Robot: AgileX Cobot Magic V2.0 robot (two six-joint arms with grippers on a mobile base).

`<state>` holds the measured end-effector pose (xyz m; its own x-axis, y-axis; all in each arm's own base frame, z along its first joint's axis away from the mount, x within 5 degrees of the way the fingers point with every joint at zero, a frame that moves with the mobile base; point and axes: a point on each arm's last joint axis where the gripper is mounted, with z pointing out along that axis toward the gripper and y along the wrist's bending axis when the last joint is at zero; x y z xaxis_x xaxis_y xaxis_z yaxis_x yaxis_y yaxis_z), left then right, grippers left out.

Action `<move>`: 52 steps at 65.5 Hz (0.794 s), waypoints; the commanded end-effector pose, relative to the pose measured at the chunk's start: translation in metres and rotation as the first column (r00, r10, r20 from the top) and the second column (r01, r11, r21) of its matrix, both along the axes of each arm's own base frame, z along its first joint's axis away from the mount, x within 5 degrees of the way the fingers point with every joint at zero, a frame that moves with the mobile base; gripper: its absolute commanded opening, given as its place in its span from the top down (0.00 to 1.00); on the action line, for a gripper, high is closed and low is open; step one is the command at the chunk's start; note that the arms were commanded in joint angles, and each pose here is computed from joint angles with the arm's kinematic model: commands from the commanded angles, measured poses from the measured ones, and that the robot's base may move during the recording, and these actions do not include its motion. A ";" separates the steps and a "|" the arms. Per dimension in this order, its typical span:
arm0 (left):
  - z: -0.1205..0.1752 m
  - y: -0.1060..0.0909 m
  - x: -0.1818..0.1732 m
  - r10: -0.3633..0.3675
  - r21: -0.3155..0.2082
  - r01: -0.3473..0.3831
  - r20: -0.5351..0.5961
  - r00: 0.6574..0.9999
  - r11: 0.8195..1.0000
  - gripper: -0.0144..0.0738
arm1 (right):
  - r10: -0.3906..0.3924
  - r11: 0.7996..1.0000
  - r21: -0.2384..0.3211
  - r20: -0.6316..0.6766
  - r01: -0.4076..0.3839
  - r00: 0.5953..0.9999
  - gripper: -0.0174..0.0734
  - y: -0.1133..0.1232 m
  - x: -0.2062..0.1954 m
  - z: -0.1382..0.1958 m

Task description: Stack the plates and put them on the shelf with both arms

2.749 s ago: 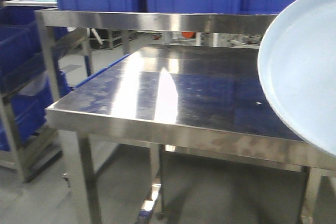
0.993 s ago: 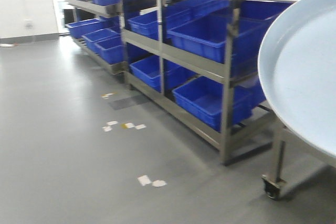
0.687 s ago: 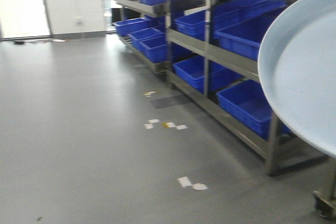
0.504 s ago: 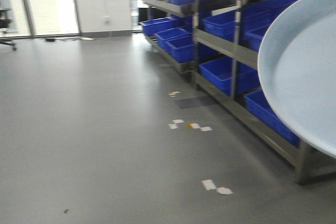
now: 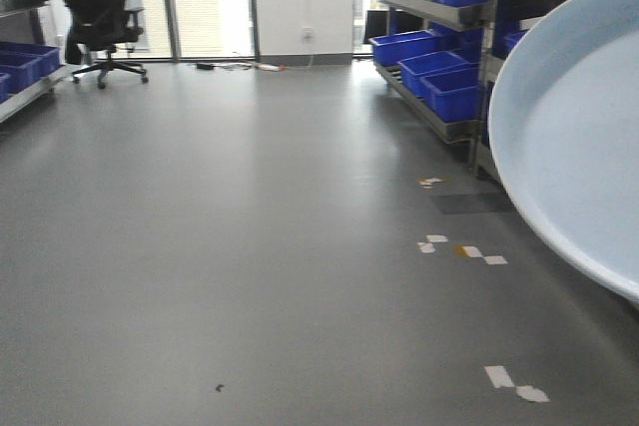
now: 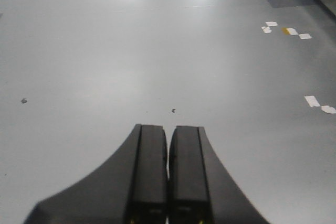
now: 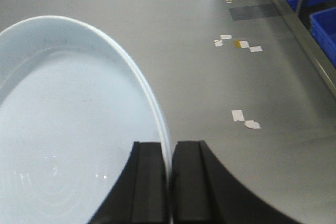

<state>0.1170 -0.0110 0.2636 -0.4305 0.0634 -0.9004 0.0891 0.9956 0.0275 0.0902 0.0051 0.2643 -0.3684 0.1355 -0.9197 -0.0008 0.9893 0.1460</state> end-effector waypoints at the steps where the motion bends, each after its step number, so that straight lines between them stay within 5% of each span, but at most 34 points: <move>1: 0.015 -0.003 0.004 -0.018 -0.016 0.020 0.100 0.995 1.000 0.74 | -0.015 1.000 0.013 0.123 0.014 0.992 0.75 -0.001 0.003 0.018; 52: 0.015 -0.002 0.004 -0.012 -0.016 0.014 0.100 0.995 1.000 0.74 | -0.015 1.000 0.013 0.123 0.014 0.992 0.75 -0.001 0.003 0.018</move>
